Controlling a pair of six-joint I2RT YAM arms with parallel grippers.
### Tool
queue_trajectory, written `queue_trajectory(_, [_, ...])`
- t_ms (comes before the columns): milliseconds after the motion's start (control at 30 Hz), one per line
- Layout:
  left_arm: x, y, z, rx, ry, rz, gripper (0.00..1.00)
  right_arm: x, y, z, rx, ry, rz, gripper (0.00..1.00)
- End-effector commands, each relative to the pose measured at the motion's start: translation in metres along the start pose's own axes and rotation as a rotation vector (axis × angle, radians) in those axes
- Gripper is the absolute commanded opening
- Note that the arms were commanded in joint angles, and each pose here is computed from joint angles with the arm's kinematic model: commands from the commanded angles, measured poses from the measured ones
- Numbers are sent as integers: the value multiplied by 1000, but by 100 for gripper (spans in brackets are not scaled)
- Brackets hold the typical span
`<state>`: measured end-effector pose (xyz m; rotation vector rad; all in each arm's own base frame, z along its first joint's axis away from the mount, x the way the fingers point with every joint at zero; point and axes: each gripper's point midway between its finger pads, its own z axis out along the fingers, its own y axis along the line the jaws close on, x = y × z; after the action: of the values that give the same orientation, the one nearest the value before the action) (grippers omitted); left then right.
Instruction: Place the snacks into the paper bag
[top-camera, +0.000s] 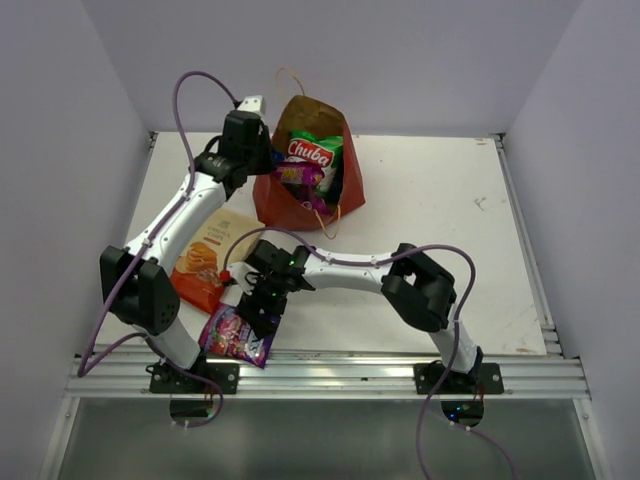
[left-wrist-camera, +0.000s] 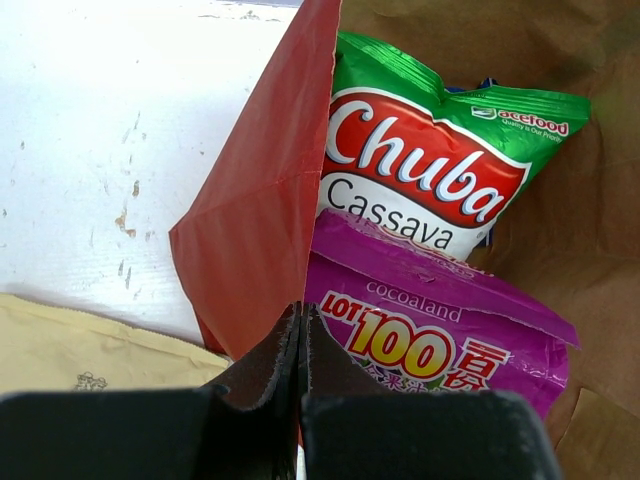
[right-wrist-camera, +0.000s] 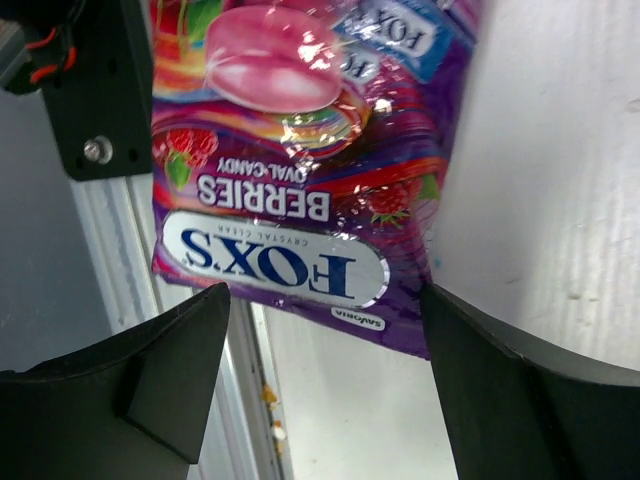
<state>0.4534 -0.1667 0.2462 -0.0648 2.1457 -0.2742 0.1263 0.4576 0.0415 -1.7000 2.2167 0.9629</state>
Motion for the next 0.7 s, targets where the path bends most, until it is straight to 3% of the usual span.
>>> queue_trajectory(0, [-23,-2,-20,12,-80,4,0,-29,-9,-1,62,-77,-36,80])
queue_trajectory(300, [-21,-1,-21,14,-80,13,0,-21,-16,13,147,-76,-74,79])
queue_trajectory(500, [-20,1,-20,13,-78,16,0,10,-10,35,152,-5,-66,74])
queue_trajectory(533, [-20,2,-20,13,-80,14,0,16,-10,38,153,8,-51,70])
queue_trajectory(567, [-22,4,-19,12,-84,13,0,22,-12,41,159,23,-41,44])
queue_trajectory(633, [-23,5,-19,15,-86,10,0,30,-13,43,167,49,-25,28])
queue_trajectory(667, [-24,6,-19,18,-88,8,0,31,-15,41,180,50,-26,13])
